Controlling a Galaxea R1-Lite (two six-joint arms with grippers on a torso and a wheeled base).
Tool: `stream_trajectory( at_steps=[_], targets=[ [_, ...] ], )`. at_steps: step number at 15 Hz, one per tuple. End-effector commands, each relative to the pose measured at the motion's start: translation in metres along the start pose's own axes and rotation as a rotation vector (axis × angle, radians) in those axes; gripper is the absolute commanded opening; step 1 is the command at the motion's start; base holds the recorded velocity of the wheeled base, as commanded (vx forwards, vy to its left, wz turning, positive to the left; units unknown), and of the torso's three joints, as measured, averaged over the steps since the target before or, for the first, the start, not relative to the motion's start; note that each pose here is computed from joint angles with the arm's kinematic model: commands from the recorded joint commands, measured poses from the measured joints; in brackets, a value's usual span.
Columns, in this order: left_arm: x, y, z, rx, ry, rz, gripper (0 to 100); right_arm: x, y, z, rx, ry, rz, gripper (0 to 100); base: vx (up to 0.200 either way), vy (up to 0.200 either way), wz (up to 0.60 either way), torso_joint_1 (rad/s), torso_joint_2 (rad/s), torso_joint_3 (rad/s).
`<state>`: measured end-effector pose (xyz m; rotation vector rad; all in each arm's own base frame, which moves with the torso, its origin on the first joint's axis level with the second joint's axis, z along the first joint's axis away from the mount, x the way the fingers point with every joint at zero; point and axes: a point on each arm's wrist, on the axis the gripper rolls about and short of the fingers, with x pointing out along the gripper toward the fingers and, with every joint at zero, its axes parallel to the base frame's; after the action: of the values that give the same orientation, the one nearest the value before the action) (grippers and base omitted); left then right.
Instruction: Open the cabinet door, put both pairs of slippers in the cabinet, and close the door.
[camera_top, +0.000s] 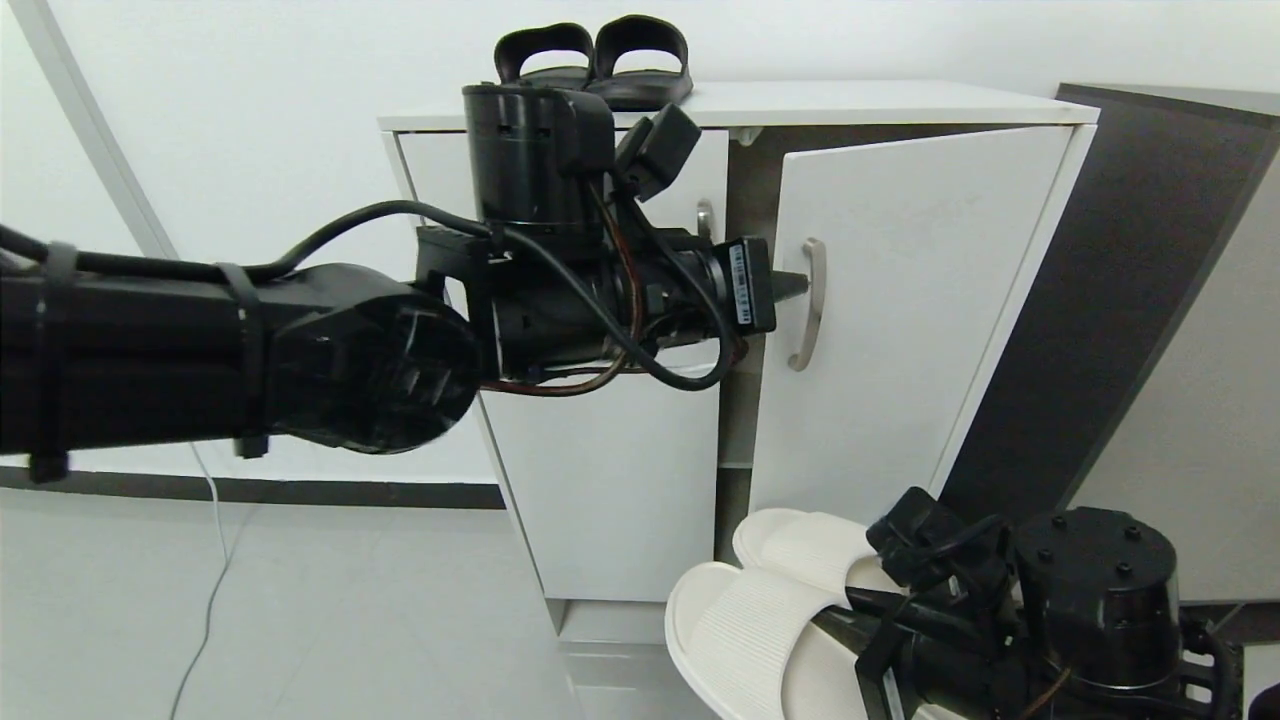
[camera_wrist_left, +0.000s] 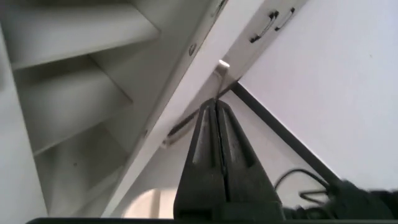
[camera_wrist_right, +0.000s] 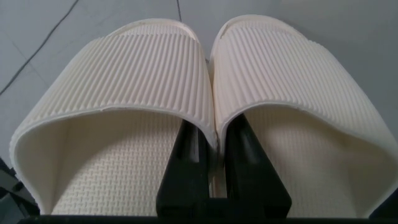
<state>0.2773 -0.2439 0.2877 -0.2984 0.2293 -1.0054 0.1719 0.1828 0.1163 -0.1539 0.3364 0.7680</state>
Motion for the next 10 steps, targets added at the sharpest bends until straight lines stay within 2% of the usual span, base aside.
stream_trajectory(
  at_steps=[1, 3, 4, 6, 7, 9, 10],
  targets=[
    [-0.025, -0.013, 0.007, 0.010, -0.017, -0.011, 0, -0.003, 0.001, 0.001, -0.002, -0.008, 0.010, 0, 0.000, 0.000, 0.00, 0.000, 0.00, 0.000],
    [-0.040, -0.018, 0.005, 0.008, -0.015, -0.009, 0, -0.006, 0.006, 0.001, -0.007, -0.011, 0.032, 0, 0.000, 0.000, 0.00, 0.000, 0.00, 0.000],
    [-0.040, -0.012, 0.007, 0.007, -0.032, 0.000, 0, -0.006, 0.007, 0.002, -0.009, -0.015, 0.039, 0, 0.000, 0.000, 0.00, 0.000, 0.00, 0.000],
    [-0.029, 0.010, 0.006, 0.006, -0.063, 0.035, 0, -0.009, 0.010, -0.001, -0.013, -0.005, 0.049, 0, 0.000, 0.000, 0.00, 0.000, 0.00, 0.000],
    [-0.020, 0.022, 0.004, -0.003, -0.062, 0.059, 0, -0.009, 0.010, -0.001, -0.014, -0.007, 0.050, 0, 0.000, 0.000, 0.00, 0.000, 0.00, 0.000],
    [-0.002, 0.040, -0.001, -0.014, -0.051, 0.082, 0, -0.009, 0.013, -0.002, -0.019, -0.001, 0.062, 0, 0.000, 0.000, 0.00, 0.000, 0.00, 0.000],
    [0.004, 0.044, -0.001, -0.024, -0.052, 0.085, 0, -0.009, 0.013, -0.002, -0.019, -0.001, 0.062, 0, 0.000, 0.000, 0.00, 0.000, 0.00, 0.000]
  ],
)
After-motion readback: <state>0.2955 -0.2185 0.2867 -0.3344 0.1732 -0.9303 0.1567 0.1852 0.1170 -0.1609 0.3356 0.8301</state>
